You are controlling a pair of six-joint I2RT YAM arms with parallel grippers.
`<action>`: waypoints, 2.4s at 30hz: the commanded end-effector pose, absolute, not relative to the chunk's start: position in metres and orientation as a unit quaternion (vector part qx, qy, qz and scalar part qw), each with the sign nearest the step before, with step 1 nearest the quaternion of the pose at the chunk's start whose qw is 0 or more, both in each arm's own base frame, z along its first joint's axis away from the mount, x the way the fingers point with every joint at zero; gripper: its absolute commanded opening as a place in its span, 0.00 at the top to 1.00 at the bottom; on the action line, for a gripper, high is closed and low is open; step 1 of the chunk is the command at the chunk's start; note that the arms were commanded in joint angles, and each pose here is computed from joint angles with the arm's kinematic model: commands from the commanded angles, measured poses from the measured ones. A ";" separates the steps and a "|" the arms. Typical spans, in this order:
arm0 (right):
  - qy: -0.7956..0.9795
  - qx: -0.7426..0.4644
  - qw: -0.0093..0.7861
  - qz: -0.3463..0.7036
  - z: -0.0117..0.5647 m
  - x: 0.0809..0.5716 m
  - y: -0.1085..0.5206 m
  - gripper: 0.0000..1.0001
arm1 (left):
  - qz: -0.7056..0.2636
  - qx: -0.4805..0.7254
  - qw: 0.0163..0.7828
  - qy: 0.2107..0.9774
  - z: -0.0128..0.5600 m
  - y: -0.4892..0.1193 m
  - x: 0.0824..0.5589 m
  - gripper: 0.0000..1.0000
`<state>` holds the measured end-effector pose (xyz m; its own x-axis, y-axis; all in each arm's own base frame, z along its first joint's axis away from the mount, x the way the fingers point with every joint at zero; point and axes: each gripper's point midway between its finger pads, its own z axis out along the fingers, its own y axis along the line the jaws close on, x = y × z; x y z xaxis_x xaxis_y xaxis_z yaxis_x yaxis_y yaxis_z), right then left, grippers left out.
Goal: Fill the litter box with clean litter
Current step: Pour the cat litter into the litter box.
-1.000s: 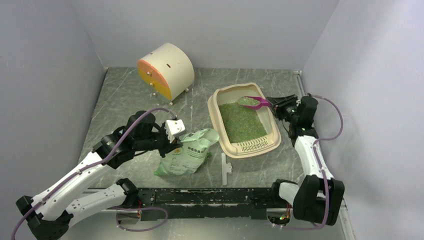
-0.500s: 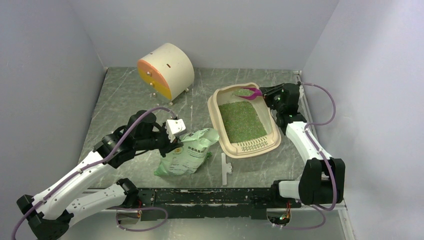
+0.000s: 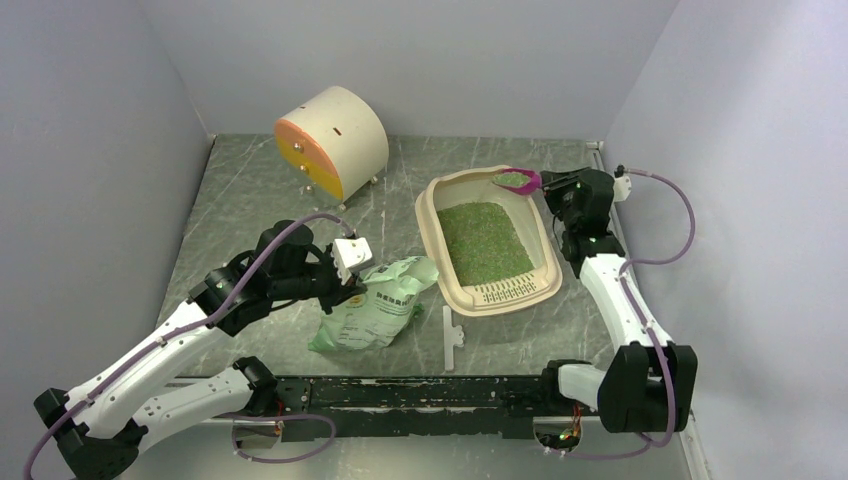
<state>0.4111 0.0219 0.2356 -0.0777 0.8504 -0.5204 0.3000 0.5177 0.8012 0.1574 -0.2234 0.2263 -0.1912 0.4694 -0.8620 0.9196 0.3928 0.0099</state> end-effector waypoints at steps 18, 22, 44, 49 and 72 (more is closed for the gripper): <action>0.678 0.438 0.553 0.207 0.233 0.350 -0.017 1.00 | -0.320 0.468 0.502 0.654 0.284 -0.245 0.162 0.95; 0.690 0.430 0.546 0.204 0.228 0.334 -0.015 1.00 | -0.320 0.465 0.503 0.654 0.283 -0.243 0.161 0.95; 0.735 0.398 0.511 0.201 0.222 0.233 0.005 1.00 | -0.324 0.467 0.504 0.650 0.280 -0.240 0.155 0.95; 0.742 0.377 0.480 0.278 0.219 0.232 0.035 1.00 | -0.326 0.468 0.504 0.649 0.280 -0.240 0.154 0.95; 0.815 0.217 0.527 0.105 0.260 0.265 -0.004 1.00 | -0.330 0.466 0.503 0.649 0.281 -0.243 0.156 0.95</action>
